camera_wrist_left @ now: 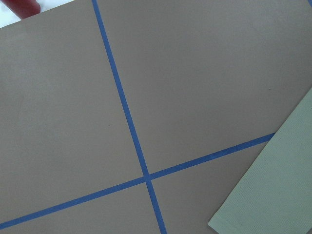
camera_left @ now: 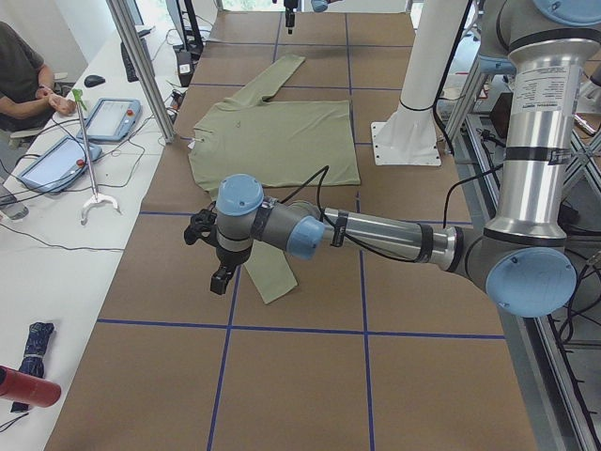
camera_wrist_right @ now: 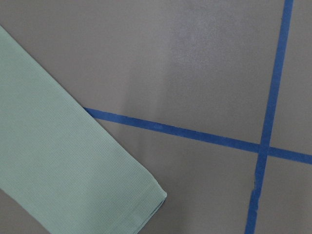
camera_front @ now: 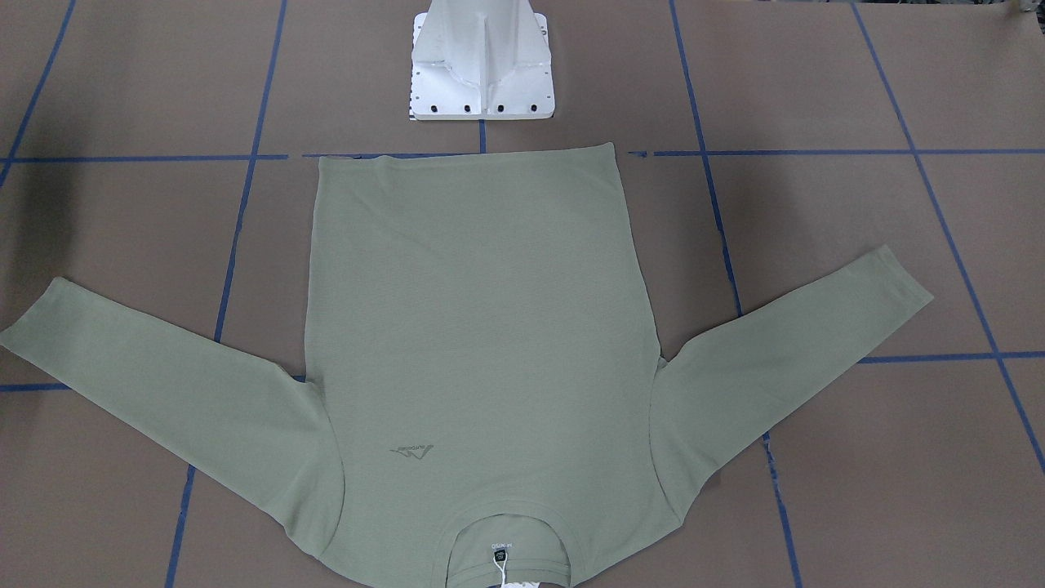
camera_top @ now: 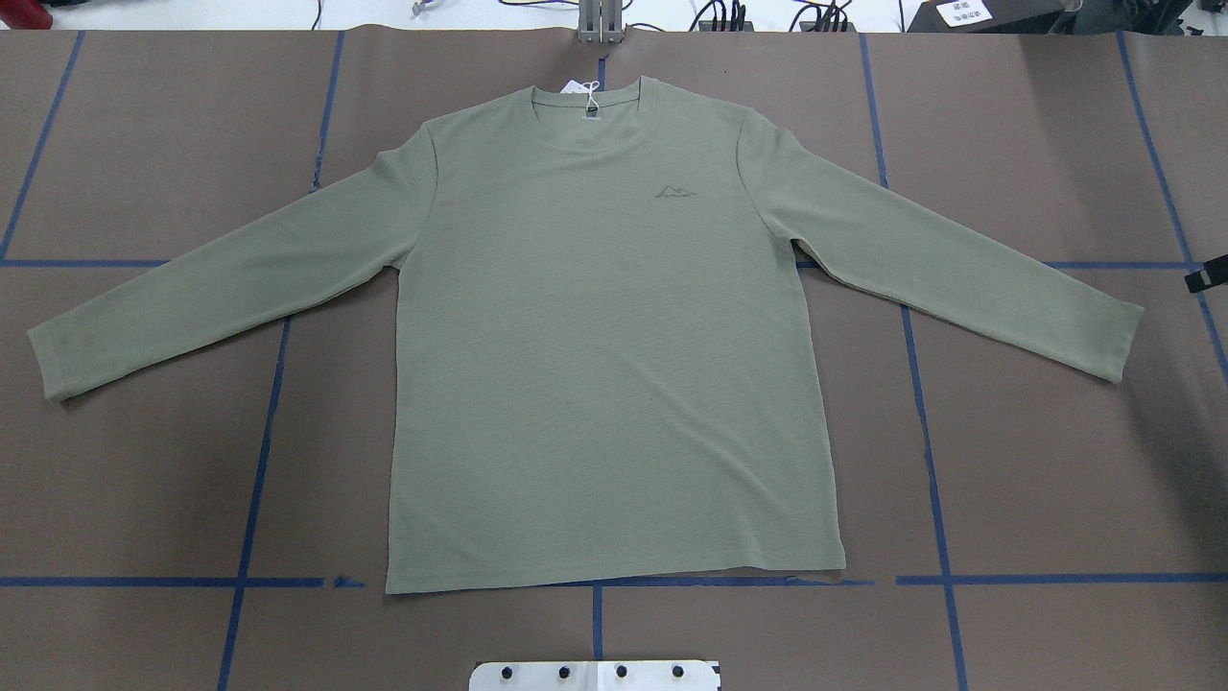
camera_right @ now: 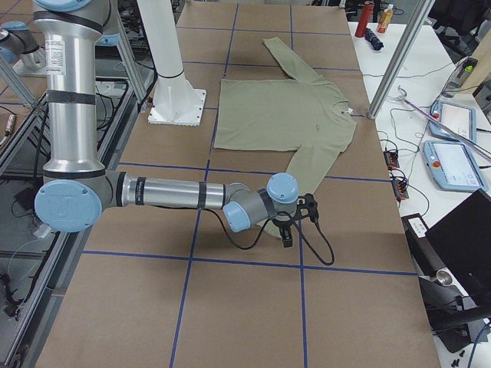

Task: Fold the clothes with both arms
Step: 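Move the right gripper toward the shirt's sleeve cuff nearest it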

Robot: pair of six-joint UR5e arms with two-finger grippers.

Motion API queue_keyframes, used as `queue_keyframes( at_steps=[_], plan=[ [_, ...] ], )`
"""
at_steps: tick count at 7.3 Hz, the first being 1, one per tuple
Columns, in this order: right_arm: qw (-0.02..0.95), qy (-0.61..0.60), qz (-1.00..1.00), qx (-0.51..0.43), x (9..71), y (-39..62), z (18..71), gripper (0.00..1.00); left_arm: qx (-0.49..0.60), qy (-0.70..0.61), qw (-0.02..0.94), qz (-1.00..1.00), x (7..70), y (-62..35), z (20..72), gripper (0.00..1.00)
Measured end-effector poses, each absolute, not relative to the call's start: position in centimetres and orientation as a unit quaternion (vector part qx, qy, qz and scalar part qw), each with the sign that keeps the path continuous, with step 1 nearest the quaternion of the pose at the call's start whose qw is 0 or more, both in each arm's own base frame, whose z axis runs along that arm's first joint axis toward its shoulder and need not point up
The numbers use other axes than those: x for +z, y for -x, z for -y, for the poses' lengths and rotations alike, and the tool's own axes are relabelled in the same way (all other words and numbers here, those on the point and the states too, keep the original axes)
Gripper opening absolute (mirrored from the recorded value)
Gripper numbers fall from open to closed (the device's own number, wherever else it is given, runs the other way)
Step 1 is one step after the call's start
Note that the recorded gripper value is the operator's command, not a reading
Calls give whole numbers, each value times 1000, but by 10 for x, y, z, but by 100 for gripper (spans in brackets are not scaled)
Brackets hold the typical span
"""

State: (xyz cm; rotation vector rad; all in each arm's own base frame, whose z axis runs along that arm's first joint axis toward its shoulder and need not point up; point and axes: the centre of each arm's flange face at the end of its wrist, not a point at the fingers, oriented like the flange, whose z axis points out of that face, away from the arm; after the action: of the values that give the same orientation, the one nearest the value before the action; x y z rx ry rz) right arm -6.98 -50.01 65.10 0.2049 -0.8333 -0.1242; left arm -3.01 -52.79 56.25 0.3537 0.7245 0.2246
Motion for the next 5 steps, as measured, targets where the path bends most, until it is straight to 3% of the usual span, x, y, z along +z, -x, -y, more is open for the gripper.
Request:
queue_keyframes(
  at_steps=[5],
  plan=[
    [914,-80,392,-73,653,151,491,100,107,-169,913,-355,564,28,526,100]
  ],
)
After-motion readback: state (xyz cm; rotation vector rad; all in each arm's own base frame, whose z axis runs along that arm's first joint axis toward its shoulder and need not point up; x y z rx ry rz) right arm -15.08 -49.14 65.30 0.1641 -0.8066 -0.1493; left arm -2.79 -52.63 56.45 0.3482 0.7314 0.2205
